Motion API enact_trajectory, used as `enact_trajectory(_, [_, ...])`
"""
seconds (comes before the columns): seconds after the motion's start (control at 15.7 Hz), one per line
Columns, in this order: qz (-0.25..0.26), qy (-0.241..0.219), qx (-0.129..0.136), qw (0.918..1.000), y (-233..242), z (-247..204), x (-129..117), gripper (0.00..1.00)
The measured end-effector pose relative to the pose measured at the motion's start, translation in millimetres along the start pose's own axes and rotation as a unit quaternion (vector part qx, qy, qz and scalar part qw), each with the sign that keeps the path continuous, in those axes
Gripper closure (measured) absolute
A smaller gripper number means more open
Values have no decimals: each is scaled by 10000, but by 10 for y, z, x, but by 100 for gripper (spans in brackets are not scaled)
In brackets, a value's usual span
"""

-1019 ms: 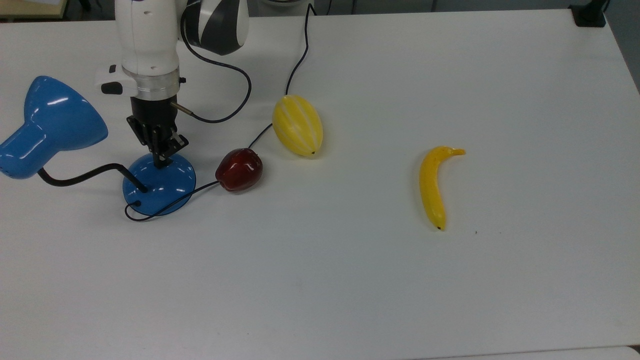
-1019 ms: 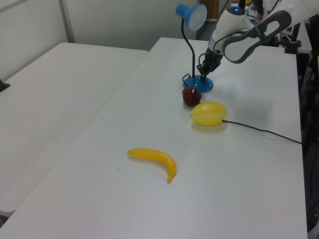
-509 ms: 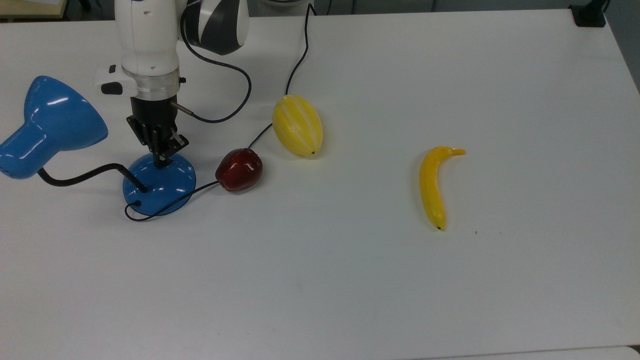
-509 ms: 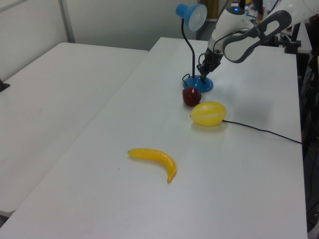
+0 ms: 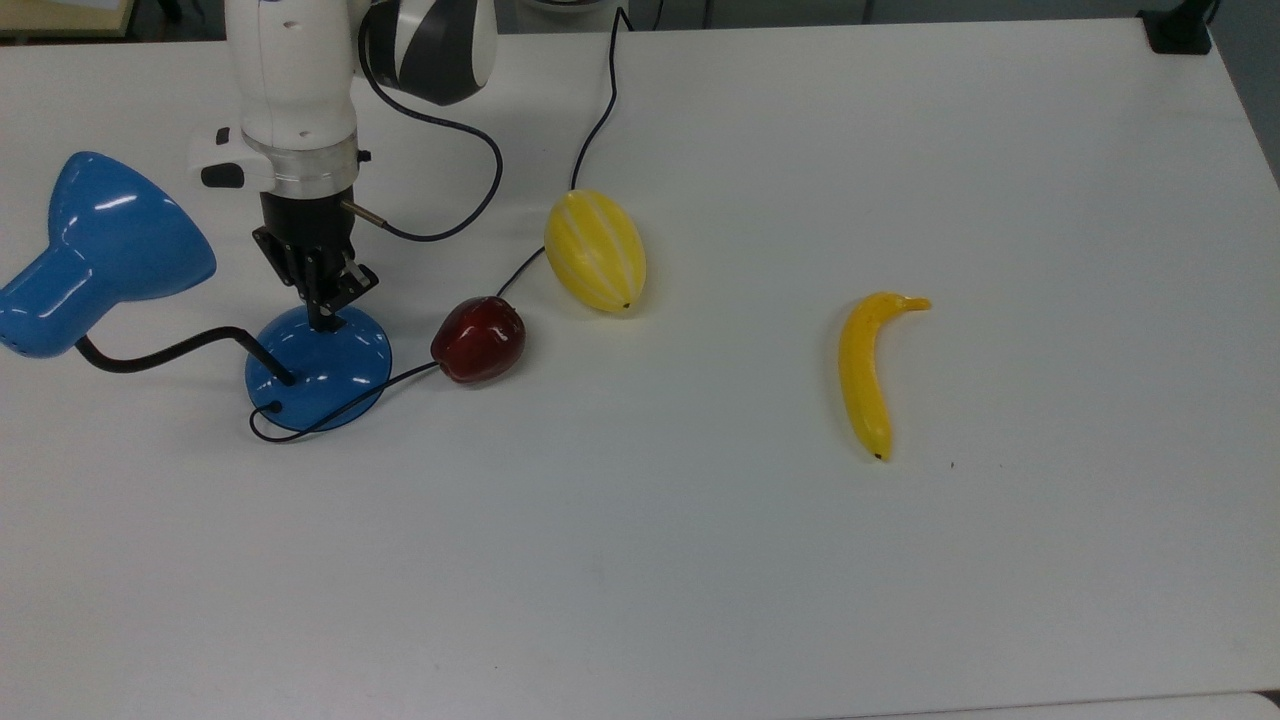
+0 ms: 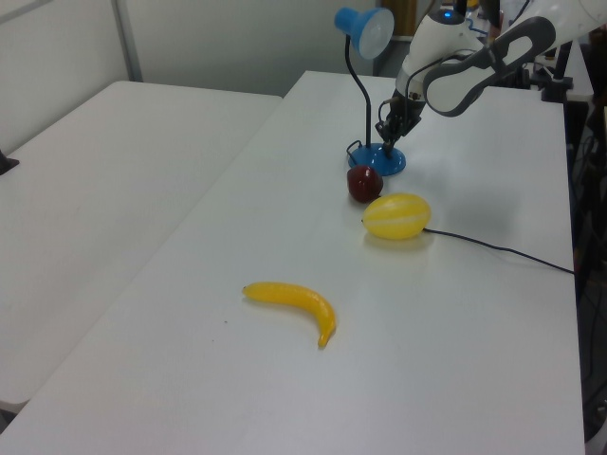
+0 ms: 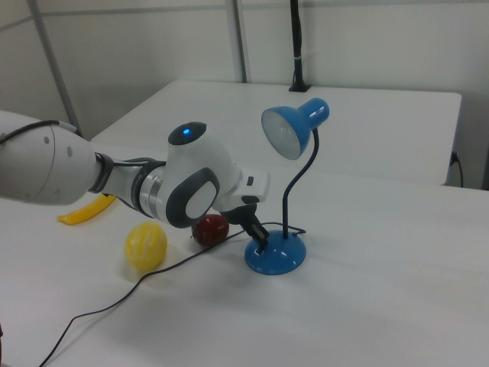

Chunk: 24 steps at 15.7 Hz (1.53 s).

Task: Turn on desk lamp

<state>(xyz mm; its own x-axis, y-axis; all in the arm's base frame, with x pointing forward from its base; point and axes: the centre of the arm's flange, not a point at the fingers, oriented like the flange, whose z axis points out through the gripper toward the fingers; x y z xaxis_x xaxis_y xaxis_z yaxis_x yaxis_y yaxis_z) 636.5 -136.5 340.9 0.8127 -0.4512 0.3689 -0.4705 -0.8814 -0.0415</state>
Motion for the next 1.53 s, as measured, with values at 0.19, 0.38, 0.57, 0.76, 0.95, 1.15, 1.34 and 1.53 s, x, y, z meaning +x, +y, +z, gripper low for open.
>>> enact_trajectory(0.19, [-8,-23,-8,10000,2,-1,-4,99])
enact_trajectory(0.38, [-12,-39,-13,10000,4,7,-13,99])
enact_trajectory(0.57, [-12,-51,-17,10000,6,18,-20,99])
enact_trajectory(0.76, [-13,-59,-21,10000,6,31,-22,99])
enact_trajectory(0.95, [-13,-59,-22,10000,5,37,-20,99])
enact_trajectory(1.15, [-14,-55,-23,10000,2,46,-10,99])
enact_trajectory(1.34, [-19,-29,-25,10000,-18,88,44,99])
enact_trajectory(1.53, [-22,-4,-22,10000,-33,105,82,99])
